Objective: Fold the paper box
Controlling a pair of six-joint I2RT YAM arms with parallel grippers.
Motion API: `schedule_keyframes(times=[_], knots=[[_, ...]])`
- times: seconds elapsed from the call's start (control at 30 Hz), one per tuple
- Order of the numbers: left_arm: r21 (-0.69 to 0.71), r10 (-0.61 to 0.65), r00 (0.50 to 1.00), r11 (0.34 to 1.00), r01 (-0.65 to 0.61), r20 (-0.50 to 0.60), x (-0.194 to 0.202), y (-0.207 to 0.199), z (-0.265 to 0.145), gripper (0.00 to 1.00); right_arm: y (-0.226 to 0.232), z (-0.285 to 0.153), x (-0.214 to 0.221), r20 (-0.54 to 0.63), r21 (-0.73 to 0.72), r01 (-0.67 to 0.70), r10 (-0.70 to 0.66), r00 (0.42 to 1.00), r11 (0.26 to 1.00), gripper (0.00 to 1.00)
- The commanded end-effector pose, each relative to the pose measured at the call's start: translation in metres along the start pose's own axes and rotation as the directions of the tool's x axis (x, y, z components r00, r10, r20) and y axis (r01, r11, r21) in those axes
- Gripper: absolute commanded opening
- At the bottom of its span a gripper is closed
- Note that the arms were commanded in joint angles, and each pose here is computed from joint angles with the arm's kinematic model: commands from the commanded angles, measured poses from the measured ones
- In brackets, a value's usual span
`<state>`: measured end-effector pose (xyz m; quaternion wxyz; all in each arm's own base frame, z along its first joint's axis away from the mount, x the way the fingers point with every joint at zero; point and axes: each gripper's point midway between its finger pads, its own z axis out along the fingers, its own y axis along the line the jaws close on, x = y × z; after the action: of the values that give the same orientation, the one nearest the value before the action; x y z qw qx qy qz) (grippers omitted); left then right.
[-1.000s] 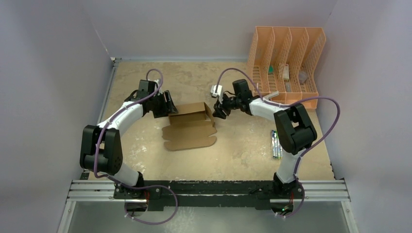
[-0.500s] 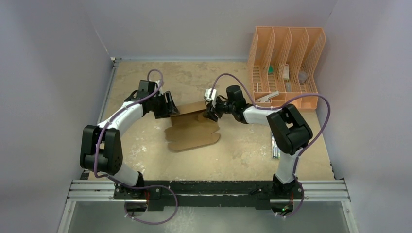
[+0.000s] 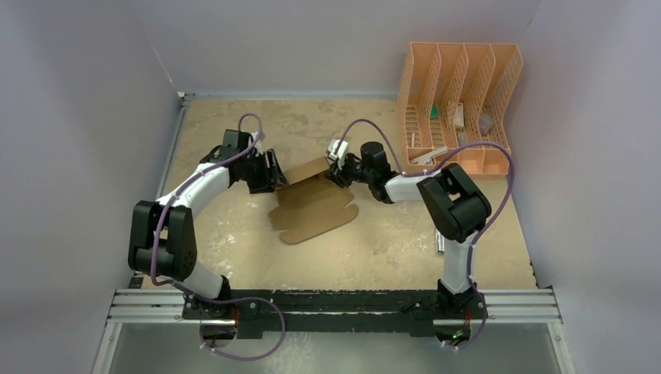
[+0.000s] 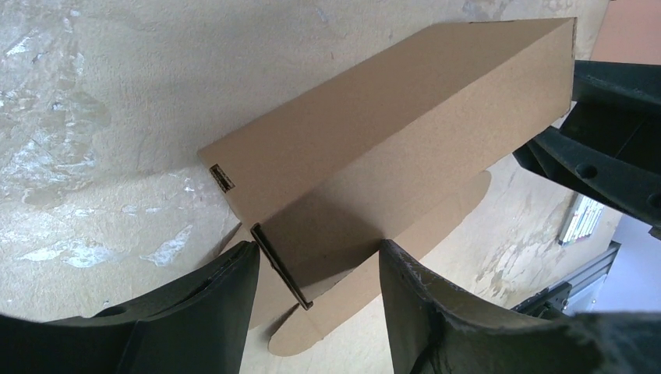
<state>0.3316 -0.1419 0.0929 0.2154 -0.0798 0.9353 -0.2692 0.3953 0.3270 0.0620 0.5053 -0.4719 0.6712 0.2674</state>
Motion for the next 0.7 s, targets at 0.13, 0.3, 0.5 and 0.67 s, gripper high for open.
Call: schedule_keyframes(times=[0.13, 0.3, 0.5, 0.67], knots=[[0.068, 0.036, 0.999, 0.997, -0.036, -0.008, 0.003, -0.016, -0.002, 0.57, 0.001, 0.010, -0.031, 0.103, 0.085, -0.013, 0.004, 0.995, 0.996, 0.15], [0.084, 0.035, 0.999, 0.996, -0.033, -0.019, 0.008, -0.020, -0.005, 0.57, -0.003, 0.013, -0.032, 0.113, 0.155, -0.048, 0.031, 0.993, 0.987, 0.09], [0.130, 0.023, 0.999, 0.991, -0.017, -0.046, 0.023, -0.036, -0.008, 0.57, -0.005, 0.020, -0.021, 0.072, 0.272, -0.109, 0.093, 0.993, 0.956, 0.03], [0.164, 0.027, 0.996, 0.986, -0.013, -0.080, 0.044, -0.053, -0.012, 0.57, -0.006, 0.019, -0.015, 0.097, 0.363, -0.204, 0.181, 0.979, 0.909, 0.03]])
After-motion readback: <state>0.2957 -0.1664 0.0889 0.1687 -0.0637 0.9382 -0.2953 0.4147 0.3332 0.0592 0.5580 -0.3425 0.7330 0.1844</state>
